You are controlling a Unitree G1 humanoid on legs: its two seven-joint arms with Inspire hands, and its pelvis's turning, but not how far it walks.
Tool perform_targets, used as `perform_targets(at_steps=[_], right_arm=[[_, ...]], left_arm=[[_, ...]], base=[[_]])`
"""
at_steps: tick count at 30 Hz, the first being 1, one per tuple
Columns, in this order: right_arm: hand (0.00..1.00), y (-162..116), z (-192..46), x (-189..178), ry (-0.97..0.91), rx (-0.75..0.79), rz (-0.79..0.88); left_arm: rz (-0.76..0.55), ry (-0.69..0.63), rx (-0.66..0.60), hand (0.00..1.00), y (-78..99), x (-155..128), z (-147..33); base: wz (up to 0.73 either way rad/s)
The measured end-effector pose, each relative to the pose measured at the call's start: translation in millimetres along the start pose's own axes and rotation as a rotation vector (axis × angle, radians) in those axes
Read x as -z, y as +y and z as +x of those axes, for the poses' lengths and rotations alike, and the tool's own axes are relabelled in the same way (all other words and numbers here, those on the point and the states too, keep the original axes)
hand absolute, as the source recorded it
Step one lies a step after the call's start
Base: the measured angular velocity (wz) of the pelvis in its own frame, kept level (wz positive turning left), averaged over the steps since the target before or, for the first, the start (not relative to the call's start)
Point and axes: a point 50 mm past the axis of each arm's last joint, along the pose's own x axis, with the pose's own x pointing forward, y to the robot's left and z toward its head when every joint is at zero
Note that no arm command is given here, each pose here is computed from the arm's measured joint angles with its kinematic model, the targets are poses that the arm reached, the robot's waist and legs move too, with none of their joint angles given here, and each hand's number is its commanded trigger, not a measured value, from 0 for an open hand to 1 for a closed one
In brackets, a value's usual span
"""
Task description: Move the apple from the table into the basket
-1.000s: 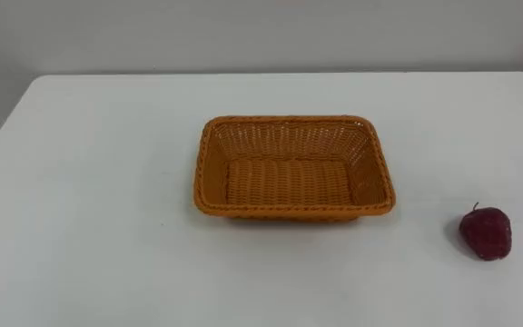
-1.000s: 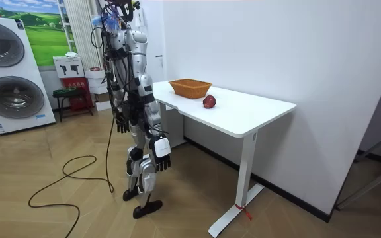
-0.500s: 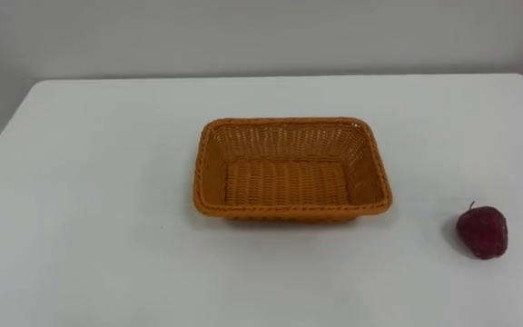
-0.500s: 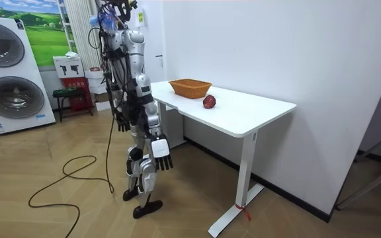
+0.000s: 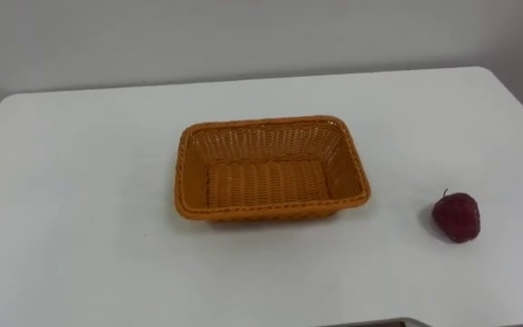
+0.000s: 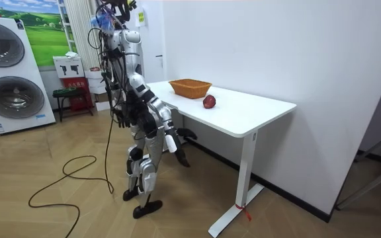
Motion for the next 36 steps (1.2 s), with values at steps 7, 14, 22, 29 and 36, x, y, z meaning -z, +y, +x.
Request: perform_targets(at_steps=[7,14,22,29,36], right_arm=[[0.0,47.1,-38.4,-53.4,-0.441,0.031,-0.148],[0.0,85.8,-96.4,-89.8,-0.969,-0.029,-0.178],[0.0,110.0,-133.5,-79.2,-1.248,-0.191,-0.29],[0.0,121.4,-147.6,-60.0,-1.31,-0.353,-0.39],[0.0,126.7,-147.8,-34.1,-1.274,-0.504,-0.547]], left_arm=[[-0.001,-0.054,-0.025,0.0,1.9,-6.9,-0.1],[0.066,-0.067,-0.023,0.0,4.7,-8.2,0.2],[0.106,-0.067,-0.003,0.0,0.3,-6.7,0.0],[0.11,-0.062,0.0,0.0,-1.0,-6.0,0.1],[0.114,-0.066,-0.012,0.0,-1.2,-7.0,0.1]], base=[[-0.06],[-0.01],[0.02],[0.0],[0.02]])
